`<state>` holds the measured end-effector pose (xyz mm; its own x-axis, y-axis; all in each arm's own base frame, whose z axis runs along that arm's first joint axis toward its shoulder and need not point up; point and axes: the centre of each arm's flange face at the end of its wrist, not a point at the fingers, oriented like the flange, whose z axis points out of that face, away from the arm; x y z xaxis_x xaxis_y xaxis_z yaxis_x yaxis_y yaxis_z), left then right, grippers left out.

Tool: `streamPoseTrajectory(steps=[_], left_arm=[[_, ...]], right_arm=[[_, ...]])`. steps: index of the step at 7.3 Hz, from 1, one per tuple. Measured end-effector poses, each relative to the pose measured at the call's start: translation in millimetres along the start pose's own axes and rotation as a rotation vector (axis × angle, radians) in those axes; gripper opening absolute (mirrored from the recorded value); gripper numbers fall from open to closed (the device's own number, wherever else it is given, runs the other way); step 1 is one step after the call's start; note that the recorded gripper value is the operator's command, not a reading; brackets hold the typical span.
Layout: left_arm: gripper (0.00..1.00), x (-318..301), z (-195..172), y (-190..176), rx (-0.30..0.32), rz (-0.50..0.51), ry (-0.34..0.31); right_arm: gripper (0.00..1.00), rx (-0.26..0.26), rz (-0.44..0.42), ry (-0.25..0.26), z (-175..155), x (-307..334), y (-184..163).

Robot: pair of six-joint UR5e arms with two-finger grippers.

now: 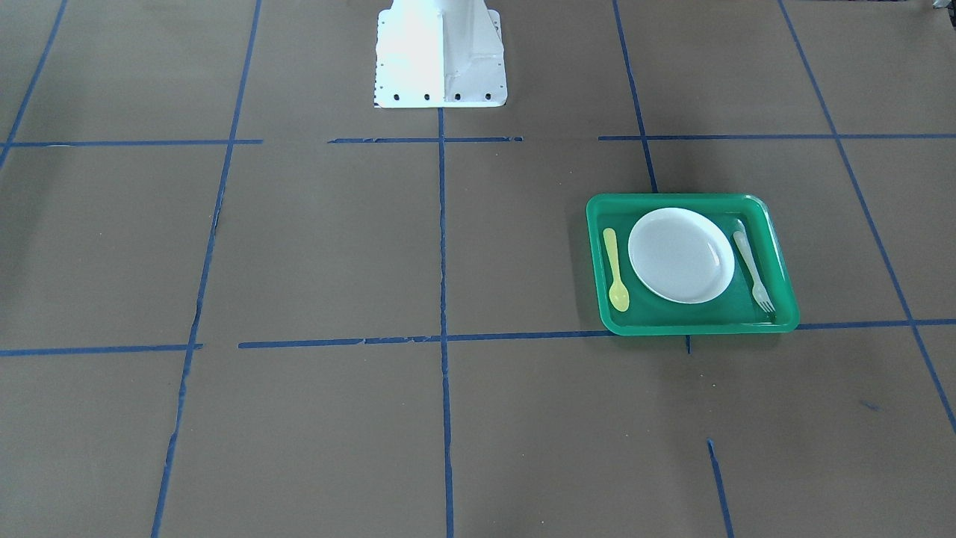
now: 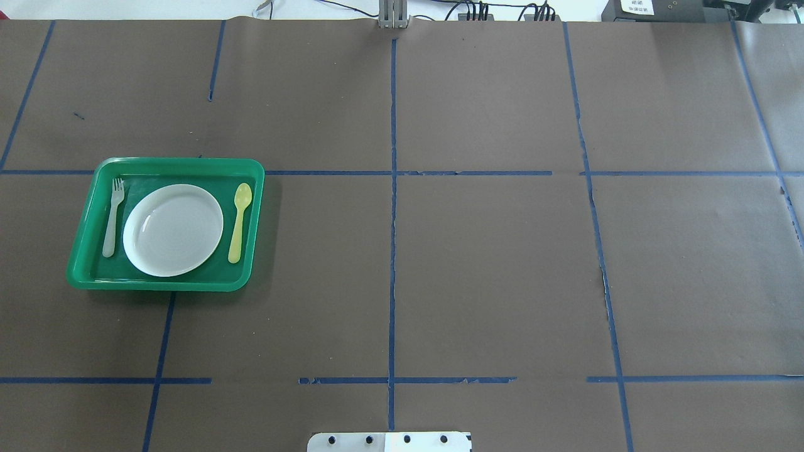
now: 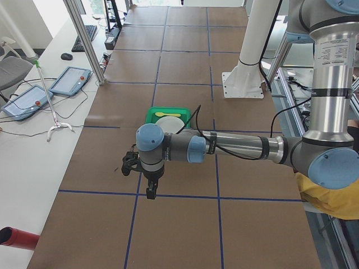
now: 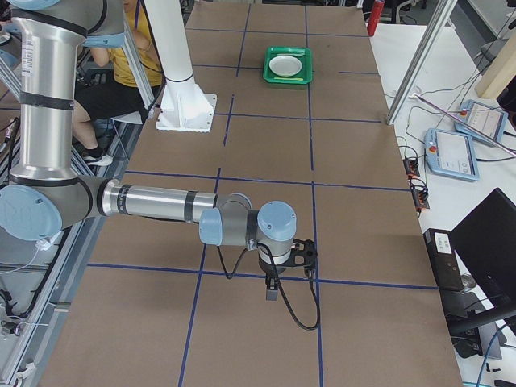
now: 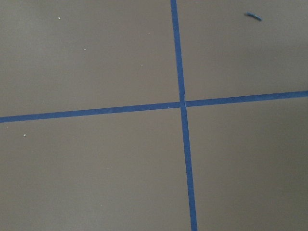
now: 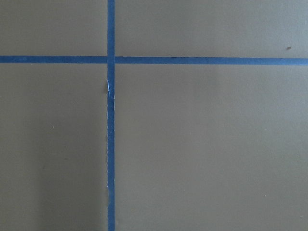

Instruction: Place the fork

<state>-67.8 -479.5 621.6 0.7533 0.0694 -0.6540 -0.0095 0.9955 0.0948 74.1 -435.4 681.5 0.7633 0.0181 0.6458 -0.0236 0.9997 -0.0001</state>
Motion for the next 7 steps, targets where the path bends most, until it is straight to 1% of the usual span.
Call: streamPoseTrajectory(steps=[2, 7], left_arm=[[1.0, 6.4, -7.0, -1.0, 0.015, 0.014, 0.0], [1.0, 8.5, -9.2, -1.4, 0.021, 0.019, 0.0]], right_arm=[[1.0, 0.001, 0.0, 0.0, -0.1, -0.1, 0.0], [1.0, 0.0, 0.0, 0.0, 0.0, 0.0, 0.0]])
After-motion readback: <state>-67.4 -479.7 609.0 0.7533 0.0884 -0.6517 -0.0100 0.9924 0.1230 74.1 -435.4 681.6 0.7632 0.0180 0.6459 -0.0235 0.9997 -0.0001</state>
